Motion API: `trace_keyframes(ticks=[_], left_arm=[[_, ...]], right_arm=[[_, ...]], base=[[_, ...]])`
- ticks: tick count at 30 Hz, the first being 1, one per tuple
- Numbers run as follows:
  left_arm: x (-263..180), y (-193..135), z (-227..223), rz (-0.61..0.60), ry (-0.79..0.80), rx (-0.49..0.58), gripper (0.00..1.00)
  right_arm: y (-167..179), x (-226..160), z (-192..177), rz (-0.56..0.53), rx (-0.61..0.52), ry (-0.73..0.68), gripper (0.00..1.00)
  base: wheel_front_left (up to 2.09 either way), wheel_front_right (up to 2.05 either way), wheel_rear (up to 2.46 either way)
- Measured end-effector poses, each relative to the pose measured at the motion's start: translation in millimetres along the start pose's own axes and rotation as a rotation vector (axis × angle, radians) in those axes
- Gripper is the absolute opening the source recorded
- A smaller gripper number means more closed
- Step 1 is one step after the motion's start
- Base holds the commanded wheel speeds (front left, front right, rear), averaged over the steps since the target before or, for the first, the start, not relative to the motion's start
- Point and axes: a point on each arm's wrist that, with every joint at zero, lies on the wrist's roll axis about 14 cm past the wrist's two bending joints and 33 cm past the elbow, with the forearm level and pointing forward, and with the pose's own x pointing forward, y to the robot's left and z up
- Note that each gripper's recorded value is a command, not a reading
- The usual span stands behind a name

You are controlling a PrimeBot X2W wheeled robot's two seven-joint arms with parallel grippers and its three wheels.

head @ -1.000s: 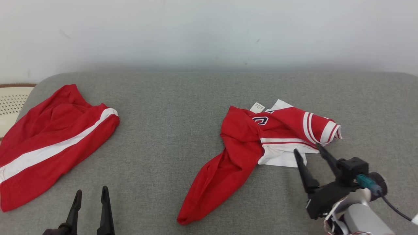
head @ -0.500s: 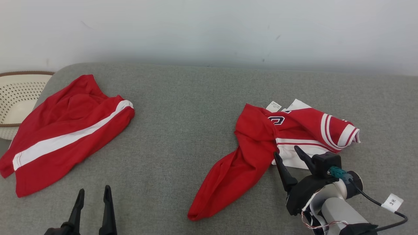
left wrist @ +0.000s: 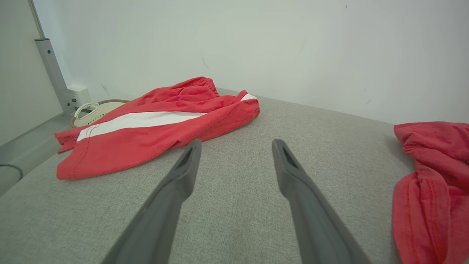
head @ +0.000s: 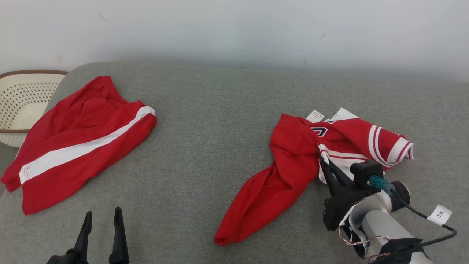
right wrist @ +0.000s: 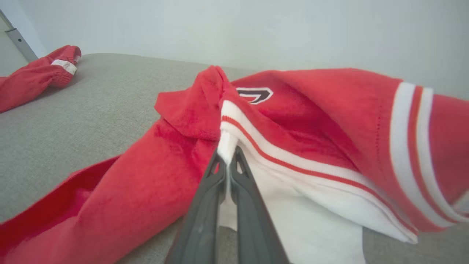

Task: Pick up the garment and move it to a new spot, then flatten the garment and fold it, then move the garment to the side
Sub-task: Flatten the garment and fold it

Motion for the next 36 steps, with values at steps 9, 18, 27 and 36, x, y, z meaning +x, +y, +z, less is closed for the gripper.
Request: trace_keyframes(ticks=[9,18,27,36], left_arm=[[3.4,-18.8,-2.1,-0.048,0.003,-0.025,1.00],[7.9,-46.9,-6.1,-0.116,0.011,-0.049,1.00],[12.3,-65.2,-7.5,-0.163,0.013,-0.063,1.00],[14.0,-70.4,-12.3,-0.180,0.026,-0.066,1.00]], right_arm=[[-15.4,-32.4,23.7,0.010,-0.160,-0.089,0.00],[-11.1,-94.2,8.6,0.062,-0.258,-0.073,0.00],[1.4,-145.2,-40.9,0.105,-0.200,0.083,0.00],[28.6,-153.6,-63.6,0.158,-0.073,0.147,1.00]], base=[[0.00,0.00,0.00],[0.00,0.00,0.00],[0.00,0.00,0.00],[0.00,0.00,0.00]])
